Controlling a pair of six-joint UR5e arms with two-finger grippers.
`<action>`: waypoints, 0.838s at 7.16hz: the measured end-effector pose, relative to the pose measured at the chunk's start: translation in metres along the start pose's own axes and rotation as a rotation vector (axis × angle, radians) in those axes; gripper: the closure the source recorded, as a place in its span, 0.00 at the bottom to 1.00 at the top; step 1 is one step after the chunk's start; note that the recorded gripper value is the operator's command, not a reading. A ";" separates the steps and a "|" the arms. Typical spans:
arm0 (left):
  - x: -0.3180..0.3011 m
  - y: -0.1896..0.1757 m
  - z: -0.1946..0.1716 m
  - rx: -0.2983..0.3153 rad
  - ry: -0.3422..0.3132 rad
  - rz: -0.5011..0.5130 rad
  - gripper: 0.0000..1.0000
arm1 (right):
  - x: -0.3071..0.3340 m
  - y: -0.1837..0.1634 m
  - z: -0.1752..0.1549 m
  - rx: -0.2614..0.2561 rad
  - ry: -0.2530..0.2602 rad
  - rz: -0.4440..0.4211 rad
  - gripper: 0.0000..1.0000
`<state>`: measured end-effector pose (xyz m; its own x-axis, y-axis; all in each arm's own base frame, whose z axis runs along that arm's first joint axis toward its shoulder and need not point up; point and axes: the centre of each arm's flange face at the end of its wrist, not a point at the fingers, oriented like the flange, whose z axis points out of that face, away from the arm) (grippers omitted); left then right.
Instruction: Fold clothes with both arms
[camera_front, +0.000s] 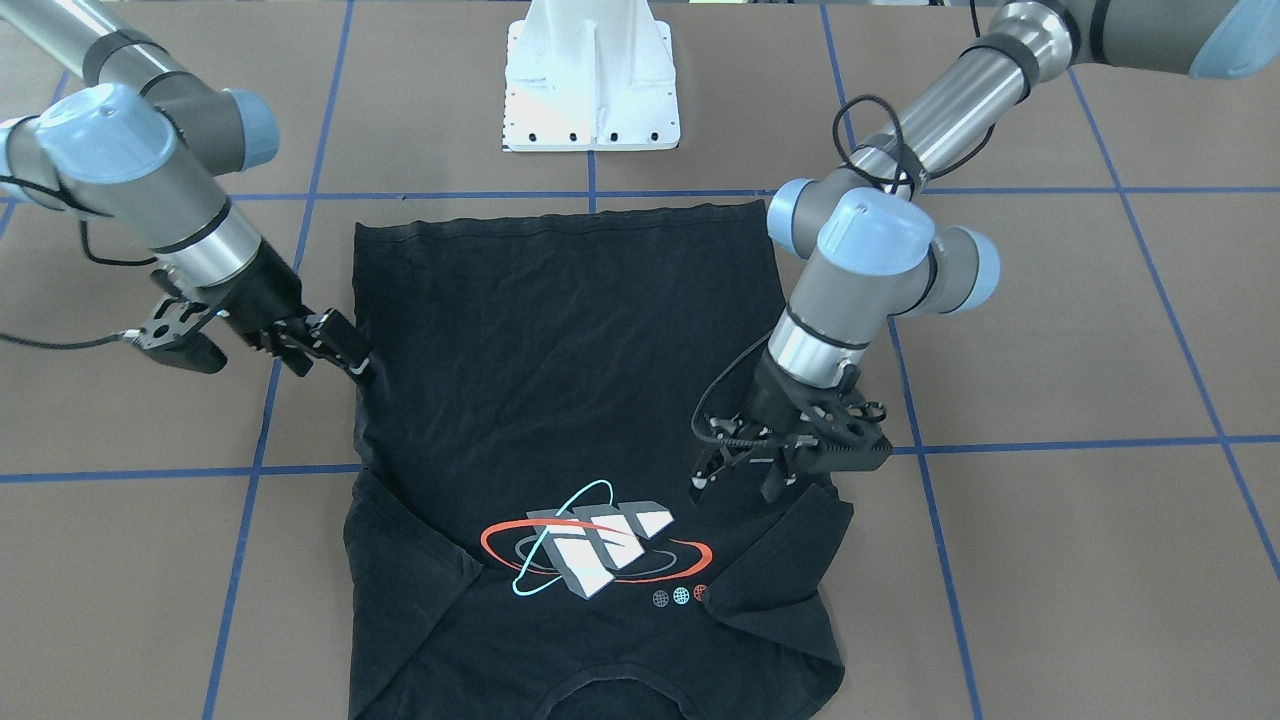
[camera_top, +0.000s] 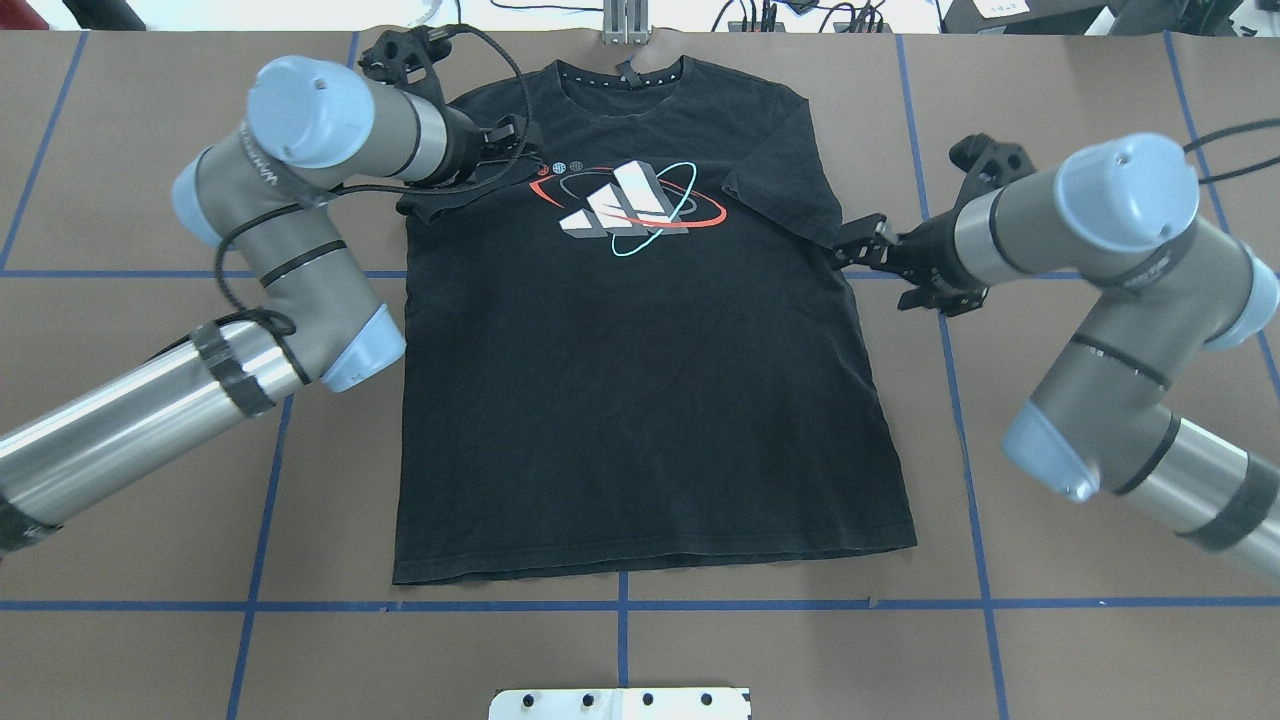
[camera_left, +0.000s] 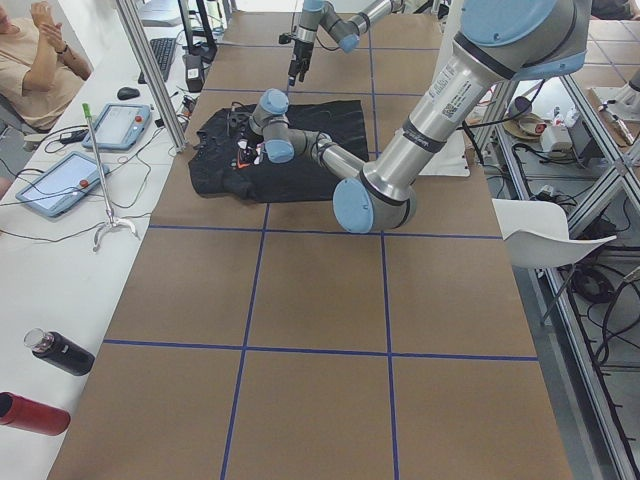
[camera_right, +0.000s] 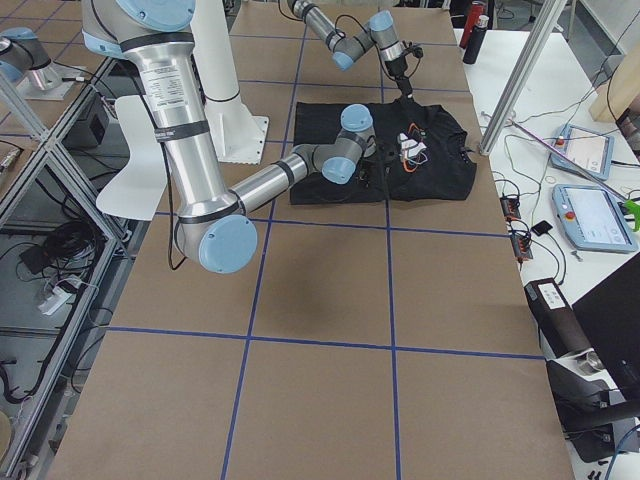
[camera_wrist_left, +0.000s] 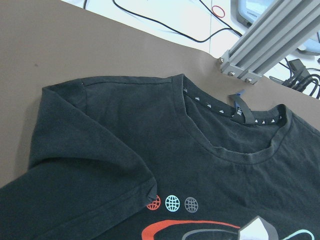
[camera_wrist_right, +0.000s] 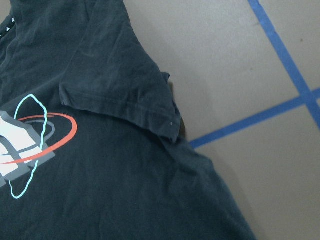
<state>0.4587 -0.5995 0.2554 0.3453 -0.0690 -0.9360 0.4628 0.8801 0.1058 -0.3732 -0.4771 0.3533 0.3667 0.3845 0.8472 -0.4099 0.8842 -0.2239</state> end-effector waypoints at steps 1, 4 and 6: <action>-0.007 0.010 -0.021 -0.027 0.031 0.007 0.08 | -0.002 0.034 -0.003 0.001 0.026 0.051 0.00; -0.034 0.032 -0.060 -0.113 0.071 0.012 0.08 | 0.011 0.132 -0.023 0.017 0.147 0.185 0.01; -0.035 0.034 -0.066 -0.122 0.078 0.008 0.08 | 0.043 0.188 -0.009 0.063 0.197 0.200 0.11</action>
<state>0.4086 -0.5361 0.2700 0.2817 -0.0288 -0.9591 0.3555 0.9315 0.0765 -0.4274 -0.2916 0.3437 0.4263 0.5990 0.6778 -0.5395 0.7698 -0.3410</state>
